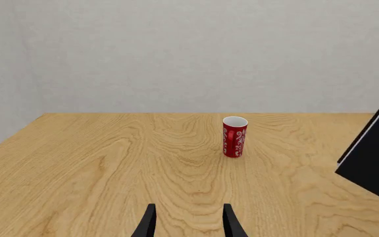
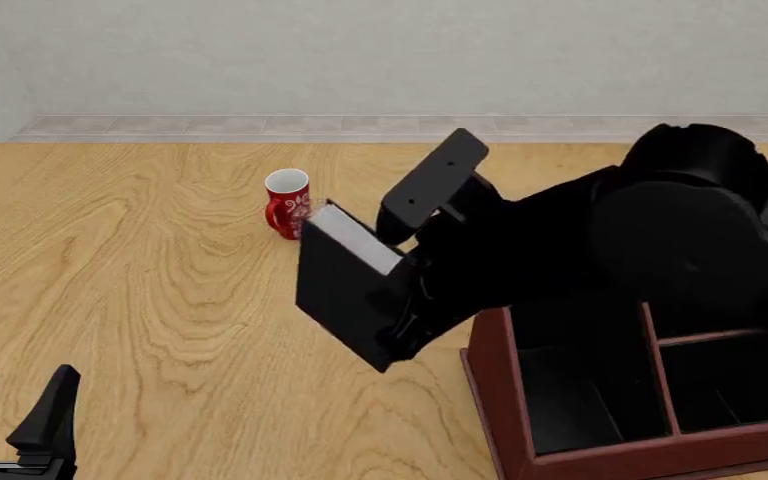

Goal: Pick up the book and place it in the left compartment of the caddy.

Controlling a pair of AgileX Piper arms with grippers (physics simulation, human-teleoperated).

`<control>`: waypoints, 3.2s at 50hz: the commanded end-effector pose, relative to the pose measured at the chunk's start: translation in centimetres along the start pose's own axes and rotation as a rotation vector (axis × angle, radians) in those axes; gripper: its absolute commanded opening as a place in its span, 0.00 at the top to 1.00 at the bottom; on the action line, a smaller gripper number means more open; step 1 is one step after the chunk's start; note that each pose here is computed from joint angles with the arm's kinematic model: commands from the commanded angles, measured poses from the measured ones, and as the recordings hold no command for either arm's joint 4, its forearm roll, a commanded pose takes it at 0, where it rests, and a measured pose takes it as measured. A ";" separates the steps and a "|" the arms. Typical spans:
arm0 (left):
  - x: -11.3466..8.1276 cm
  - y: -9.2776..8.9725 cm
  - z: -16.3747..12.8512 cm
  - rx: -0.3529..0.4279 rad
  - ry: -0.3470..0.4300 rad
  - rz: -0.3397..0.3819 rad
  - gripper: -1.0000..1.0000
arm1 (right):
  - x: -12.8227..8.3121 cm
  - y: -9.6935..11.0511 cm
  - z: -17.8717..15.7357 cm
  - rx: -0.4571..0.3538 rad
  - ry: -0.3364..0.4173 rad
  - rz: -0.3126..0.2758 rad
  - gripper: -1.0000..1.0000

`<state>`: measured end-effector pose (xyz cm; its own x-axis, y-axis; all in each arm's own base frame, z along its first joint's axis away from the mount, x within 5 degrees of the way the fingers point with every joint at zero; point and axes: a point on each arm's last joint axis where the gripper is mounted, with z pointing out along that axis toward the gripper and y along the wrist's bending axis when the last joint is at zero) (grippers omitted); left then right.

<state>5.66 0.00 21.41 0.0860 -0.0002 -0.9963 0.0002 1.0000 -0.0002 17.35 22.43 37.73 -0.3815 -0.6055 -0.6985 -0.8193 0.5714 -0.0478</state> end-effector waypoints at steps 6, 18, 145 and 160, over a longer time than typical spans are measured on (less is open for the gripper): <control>0.0 0.0 0.0 0.000 0.000 0.000 0.00 | 1.1 0.1 -3.6 0.001 -0.041 0.063 1.00; 0.0 0.0 0.0 0.000 0.000 0.000 0.00 | 1.5 0.3 -5.0 -0.003 -0.057 0.075 1.00; 0.0 0.0 0.0 0.000 0.000 0.000 0.00 | 12.7 -3.6 -14.1 0.318 -0.093 0.537 1.00; 0.0 0.0 0.0 0.000 0.000 0.000 0.00 | 13.3 -4.1 -13.3 0.340 -0.083 0.572 1.00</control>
<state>5.66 0.00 21.41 0.0860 -0.0002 -0.9963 0.0002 1.0000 -0.0002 9.79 4.89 38.42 -0.6617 -0.1619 -0.7321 -0.3506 0.9299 0.1113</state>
